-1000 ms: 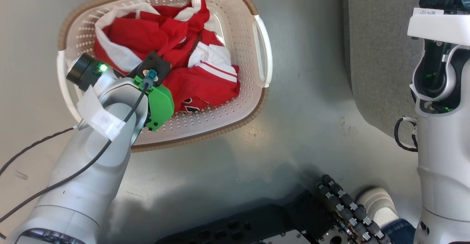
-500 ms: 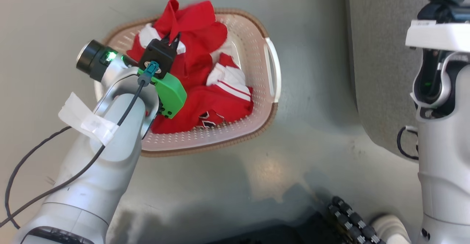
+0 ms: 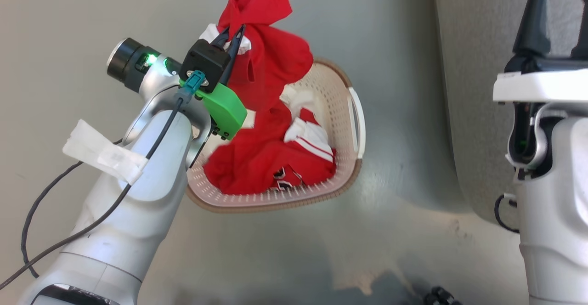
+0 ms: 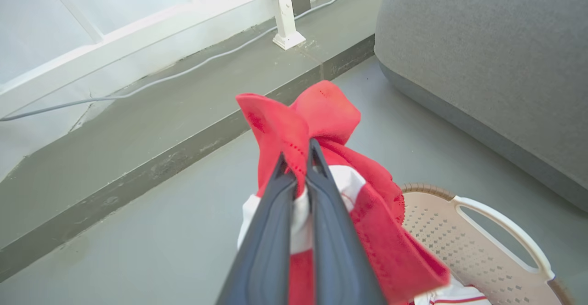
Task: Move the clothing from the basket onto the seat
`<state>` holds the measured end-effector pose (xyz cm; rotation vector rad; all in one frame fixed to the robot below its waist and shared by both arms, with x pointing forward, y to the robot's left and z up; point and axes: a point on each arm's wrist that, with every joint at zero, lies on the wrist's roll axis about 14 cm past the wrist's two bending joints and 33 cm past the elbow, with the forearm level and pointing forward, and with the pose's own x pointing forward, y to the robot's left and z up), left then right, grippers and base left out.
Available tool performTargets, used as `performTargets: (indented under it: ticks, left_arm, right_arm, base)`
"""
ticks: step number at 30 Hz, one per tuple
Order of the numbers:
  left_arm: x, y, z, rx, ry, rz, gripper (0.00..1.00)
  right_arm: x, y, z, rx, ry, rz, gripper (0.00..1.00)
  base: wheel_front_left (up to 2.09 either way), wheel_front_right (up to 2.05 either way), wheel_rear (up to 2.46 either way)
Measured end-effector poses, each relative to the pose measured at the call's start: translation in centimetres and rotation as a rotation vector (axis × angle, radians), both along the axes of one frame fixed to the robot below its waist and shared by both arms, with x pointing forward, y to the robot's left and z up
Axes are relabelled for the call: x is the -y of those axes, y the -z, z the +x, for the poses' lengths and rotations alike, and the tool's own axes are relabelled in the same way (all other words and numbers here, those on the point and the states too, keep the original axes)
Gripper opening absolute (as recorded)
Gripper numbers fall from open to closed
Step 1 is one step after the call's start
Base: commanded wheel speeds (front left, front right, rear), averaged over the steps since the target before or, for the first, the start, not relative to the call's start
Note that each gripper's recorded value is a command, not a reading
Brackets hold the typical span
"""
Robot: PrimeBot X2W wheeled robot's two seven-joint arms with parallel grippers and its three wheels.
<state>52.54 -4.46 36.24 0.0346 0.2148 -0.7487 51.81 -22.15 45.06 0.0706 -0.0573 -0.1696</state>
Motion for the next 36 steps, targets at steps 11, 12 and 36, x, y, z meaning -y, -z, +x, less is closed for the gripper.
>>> performTargets:
  ticks: [11,12,36]
  left_arm:
    - [-1.3,-8.9,0.3,0.146,-0.053,-0.066,0.0]
    - [-1.4,-9.5,0.1,0.154,-0.057,-0.069,0.0]
    - [-0.7,-20.8,-7.0,0.312,-0.015,-0.096,0.0]
  right_arm:
    - [-1.7,-2.6,-2.4,0.02,-0.058,0.022,1.0]
    - [-1.9,-2.8,-2.6,0.021,-0.066,0.024,1.0]
    - [-5.8,-5.7,-10.9,0.026,-0.212,0.035,1.0]
  base:
    - [0.0,0.0,0.0]
    - [0.0,0.0,0.0]
    - [0.0,0.0,0.0]
